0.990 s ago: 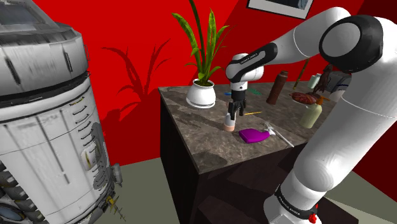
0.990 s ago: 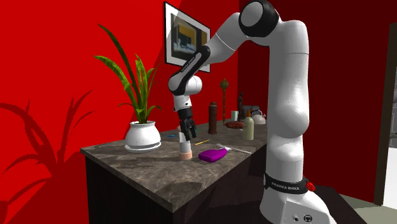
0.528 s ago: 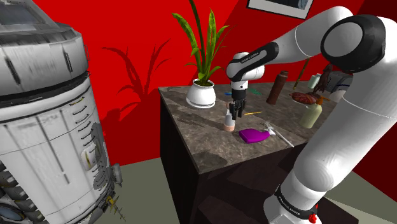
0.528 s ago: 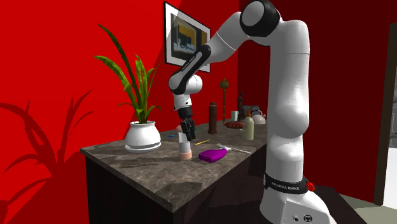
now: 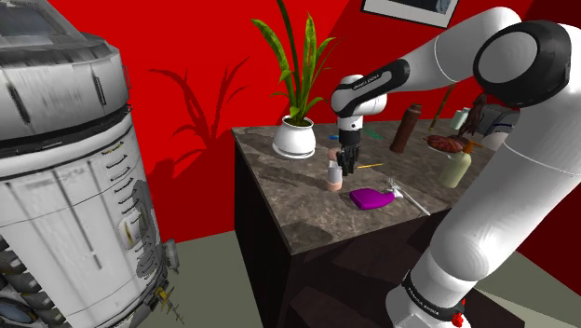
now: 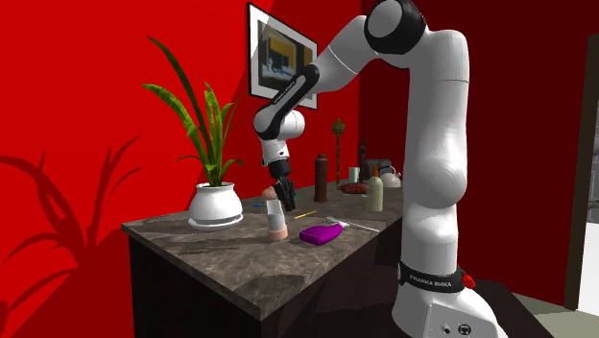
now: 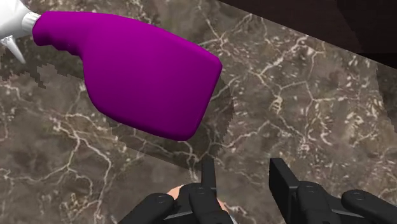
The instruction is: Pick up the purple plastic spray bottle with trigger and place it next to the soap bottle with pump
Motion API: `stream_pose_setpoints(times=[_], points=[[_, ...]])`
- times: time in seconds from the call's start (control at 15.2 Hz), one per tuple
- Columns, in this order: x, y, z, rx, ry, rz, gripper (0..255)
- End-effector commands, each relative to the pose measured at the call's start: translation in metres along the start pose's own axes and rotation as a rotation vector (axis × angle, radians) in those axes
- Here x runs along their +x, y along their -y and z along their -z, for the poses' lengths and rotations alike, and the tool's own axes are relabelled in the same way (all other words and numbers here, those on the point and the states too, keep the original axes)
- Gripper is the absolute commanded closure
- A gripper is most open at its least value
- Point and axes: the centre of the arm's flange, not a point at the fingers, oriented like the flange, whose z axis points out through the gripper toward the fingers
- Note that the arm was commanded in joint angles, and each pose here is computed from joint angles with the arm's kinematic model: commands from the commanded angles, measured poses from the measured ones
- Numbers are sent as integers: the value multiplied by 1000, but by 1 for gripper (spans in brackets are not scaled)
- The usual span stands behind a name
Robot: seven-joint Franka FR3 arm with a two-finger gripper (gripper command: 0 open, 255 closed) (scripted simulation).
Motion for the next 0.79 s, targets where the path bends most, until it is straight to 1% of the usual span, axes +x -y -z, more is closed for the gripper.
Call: stream_pose_setpoints(times=[0.0, 0.26, 0.33, 0.4, 0.73], points=[[-3, 1, 4, 3, 12, 1, 255], [-9, 3, 24, 3, 12, 2, 255], [-8, 3, 20, 3, 11, 1, 255], [-8, 3, 20, 3, 11, 1, 0], [-76, -12, -12, -72, -76, 327, 0]])
